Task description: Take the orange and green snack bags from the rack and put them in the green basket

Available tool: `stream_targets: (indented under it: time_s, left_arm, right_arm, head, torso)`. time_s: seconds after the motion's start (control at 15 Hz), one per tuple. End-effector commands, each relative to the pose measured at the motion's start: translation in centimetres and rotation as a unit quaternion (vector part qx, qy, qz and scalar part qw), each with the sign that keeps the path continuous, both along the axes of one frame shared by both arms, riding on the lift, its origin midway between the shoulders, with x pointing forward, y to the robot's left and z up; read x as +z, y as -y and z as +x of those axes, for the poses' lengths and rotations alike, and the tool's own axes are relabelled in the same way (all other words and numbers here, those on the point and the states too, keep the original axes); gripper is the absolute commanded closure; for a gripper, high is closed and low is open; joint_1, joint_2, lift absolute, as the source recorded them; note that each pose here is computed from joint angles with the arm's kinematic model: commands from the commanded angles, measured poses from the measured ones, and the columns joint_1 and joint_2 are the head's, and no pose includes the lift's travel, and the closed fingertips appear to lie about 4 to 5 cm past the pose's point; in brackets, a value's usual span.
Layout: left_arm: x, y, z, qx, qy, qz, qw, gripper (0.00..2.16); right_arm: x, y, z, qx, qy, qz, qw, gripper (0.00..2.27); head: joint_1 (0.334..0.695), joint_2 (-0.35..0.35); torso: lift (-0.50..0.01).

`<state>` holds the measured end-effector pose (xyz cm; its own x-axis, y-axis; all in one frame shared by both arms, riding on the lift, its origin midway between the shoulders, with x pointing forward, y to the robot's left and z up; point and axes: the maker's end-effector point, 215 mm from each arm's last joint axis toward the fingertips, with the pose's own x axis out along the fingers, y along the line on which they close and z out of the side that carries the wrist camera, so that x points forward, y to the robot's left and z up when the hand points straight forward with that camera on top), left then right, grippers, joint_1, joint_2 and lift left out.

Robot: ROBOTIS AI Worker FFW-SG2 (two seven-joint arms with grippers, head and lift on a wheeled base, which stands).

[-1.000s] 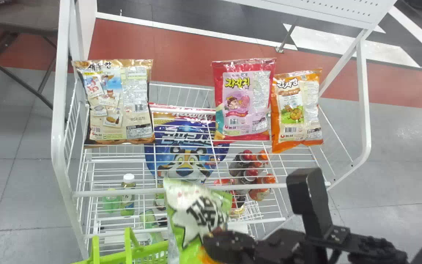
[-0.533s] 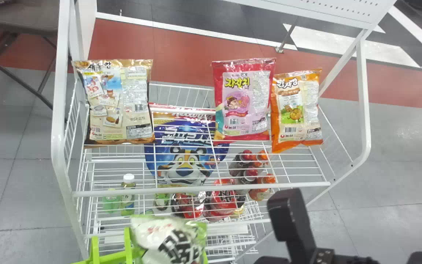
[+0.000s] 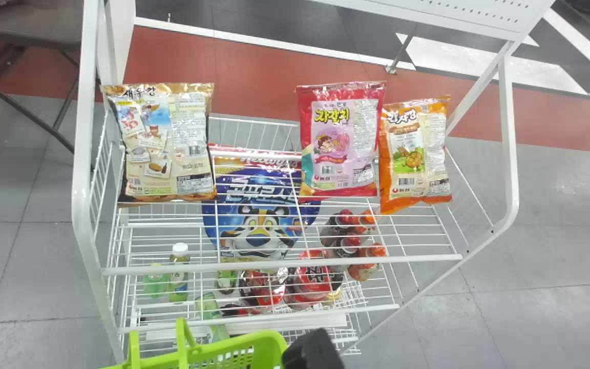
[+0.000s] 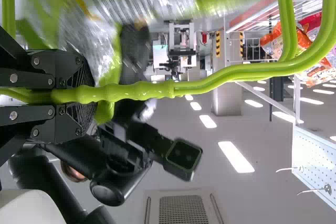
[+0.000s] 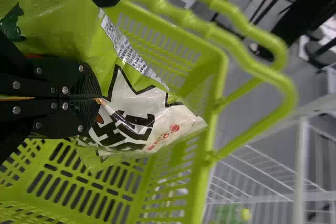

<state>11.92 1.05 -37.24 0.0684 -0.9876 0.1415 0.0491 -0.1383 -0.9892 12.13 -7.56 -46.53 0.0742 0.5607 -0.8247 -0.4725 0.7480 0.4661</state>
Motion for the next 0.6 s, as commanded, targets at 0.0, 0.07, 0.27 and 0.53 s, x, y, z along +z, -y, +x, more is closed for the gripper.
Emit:
stream_targets:
  time_s: [0.0, 0.07, 0.27, 0.53]
  left_arm:
    - [0.1, 0.0, -0.2, -0.001, -0.001, -0.003, 1.0000, 2.15]
    - [0.2, -0.1, -0.1, 0.001, 0.000, -0.004, 1.0000, 2.15]
    - [-0.1, -0.2, 0.0, 0.004, 0.008, 0.001, 1.0000, 2.15]
    - [-0.7, -0.2, 0.4, 0.008, 0.023, 0.014, 0.9996, 2.15]
  right_arm:
    - [-3.0, 0.6, -0.8, 0.000, -0.030, -0.020, 0.999, 2.25]
    - [-3.9, 1.0, -0.5, -0.002, -0.034, -0.027, 0.999, 2.04]
    - [-4.6, 2.7, 1.1, -0.017, -0.010, -0.059, 0.998, 0.00]
    - [-3.0, 4.8, 5.2, -0.048, 0.048, -0.068, 0.995, 0.05]
  head:
    - [0.695, -0.350]
    - [0.695, -0.350]
    - [0.695, -0.350]
    - [0.695, -0.350]
  torso:
    - [0.000]
    - [0.000]
    - [0.000]
    - [0.000]
